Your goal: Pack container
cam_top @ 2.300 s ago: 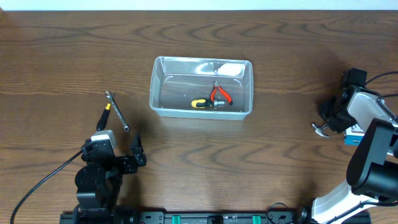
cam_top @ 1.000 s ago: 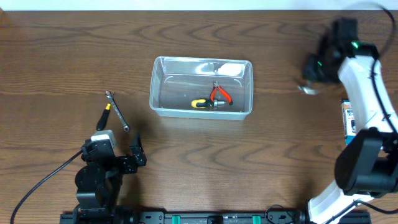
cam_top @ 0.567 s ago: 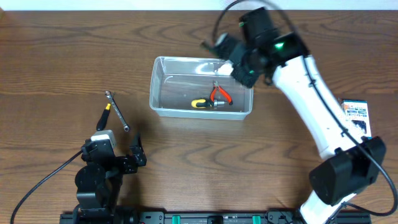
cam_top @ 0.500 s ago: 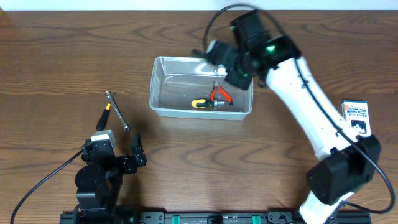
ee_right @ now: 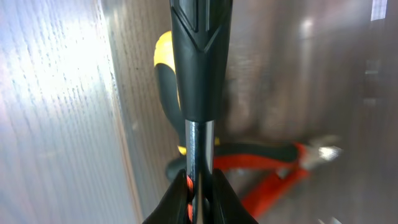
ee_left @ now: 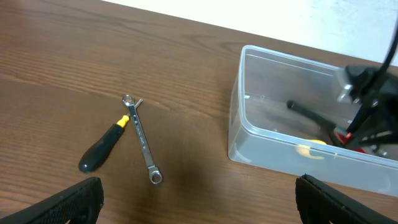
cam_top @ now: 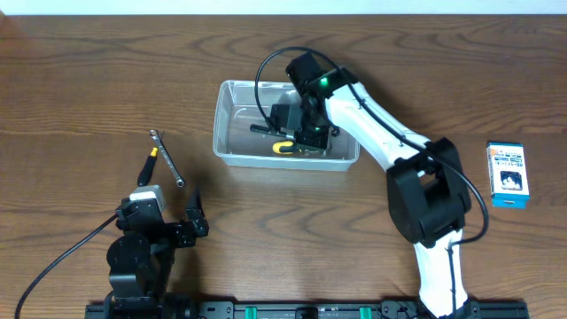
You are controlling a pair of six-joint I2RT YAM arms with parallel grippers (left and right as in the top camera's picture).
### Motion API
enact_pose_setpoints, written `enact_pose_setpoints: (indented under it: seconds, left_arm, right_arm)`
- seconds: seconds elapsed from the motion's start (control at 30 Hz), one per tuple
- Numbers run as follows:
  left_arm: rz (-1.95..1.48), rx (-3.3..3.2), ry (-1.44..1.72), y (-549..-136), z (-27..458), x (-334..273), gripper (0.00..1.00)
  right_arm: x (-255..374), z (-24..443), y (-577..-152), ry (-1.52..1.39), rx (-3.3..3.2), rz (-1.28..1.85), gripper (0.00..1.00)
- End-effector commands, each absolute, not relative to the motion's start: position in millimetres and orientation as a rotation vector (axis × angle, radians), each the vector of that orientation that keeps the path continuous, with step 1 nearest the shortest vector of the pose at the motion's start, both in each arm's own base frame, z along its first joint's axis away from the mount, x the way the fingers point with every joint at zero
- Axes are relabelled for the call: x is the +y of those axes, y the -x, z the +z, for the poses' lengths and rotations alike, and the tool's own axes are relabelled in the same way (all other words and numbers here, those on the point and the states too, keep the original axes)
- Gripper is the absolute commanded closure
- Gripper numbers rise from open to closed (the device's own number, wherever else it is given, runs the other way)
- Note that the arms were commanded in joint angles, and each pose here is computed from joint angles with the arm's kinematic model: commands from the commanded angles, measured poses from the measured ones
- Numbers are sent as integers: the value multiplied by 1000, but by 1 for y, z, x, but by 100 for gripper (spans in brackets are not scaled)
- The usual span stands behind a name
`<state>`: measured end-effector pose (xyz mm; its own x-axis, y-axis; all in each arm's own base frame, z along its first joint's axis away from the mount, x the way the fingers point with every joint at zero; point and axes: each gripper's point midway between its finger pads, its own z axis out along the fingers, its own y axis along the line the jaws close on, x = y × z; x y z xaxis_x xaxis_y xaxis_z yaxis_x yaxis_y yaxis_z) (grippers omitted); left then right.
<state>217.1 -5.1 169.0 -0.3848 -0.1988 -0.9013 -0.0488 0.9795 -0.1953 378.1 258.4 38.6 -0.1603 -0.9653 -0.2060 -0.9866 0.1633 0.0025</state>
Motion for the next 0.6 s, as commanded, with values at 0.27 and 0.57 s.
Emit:
enact_pose_setpoints:
  seconds: [0.27,0.57]
  left_arm:
    - [-169,1942,178,-217,179,-6,2]
    - [-169,1941,178,-217,179,-5,2]
  right_arm:
    - [261,39,-372,1940,2277,243,6]
    - [253,112,-400,1700,2310,121,1]
